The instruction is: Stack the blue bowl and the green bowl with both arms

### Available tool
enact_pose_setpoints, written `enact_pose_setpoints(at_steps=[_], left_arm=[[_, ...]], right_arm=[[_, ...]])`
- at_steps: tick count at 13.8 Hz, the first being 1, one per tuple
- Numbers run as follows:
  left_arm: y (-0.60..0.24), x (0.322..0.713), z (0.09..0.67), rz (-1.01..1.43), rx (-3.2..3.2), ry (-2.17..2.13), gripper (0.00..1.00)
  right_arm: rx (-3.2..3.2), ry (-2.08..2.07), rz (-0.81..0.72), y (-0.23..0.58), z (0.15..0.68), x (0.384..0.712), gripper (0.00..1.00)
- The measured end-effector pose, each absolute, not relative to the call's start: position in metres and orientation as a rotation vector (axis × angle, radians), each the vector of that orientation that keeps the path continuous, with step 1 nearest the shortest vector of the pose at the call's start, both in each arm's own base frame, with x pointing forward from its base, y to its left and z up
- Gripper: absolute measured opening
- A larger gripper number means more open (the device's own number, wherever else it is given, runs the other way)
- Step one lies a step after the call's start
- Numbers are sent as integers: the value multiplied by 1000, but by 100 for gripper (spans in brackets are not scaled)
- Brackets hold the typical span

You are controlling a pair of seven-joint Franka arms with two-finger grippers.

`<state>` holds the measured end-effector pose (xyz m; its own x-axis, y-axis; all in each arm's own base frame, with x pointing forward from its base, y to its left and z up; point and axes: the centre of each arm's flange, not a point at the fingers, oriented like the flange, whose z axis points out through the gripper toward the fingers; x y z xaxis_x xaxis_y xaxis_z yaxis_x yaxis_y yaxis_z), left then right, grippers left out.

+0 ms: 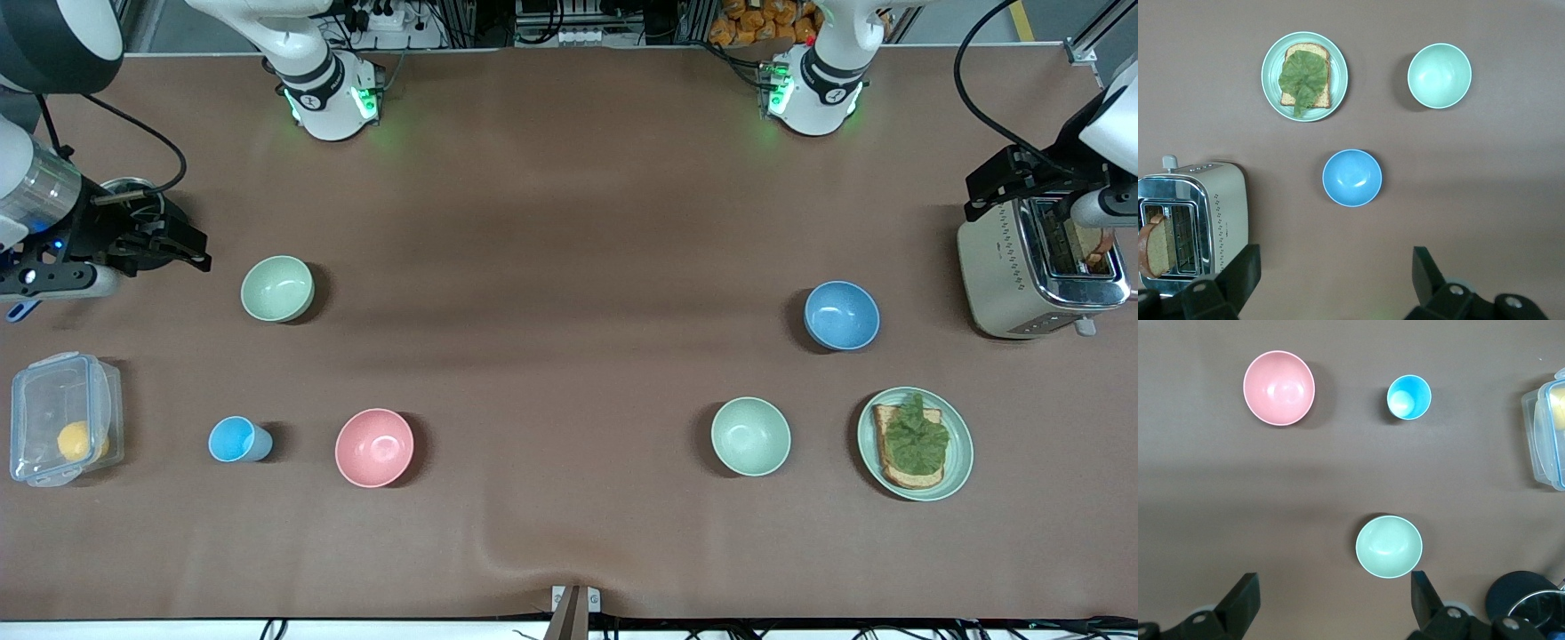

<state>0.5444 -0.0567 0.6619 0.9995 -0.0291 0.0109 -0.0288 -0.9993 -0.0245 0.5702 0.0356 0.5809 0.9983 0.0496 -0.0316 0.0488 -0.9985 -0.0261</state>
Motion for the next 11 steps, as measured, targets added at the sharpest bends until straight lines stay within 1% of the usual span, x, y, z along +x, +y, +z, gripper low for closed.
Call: enact_pose_setpoints(at_steps=[7,9,11], left_arm=[[-54,545,659,-8,-3117,38,100],[-56,551,645,35,-3116,45,100],[-61,564,614,123,-3116,60,100]], right_arm=[[-3115,-70,61,33,580,570,100],[-3115,-65,63,32,580,570,100],[-3115,-60,66,30,579,570,100]])
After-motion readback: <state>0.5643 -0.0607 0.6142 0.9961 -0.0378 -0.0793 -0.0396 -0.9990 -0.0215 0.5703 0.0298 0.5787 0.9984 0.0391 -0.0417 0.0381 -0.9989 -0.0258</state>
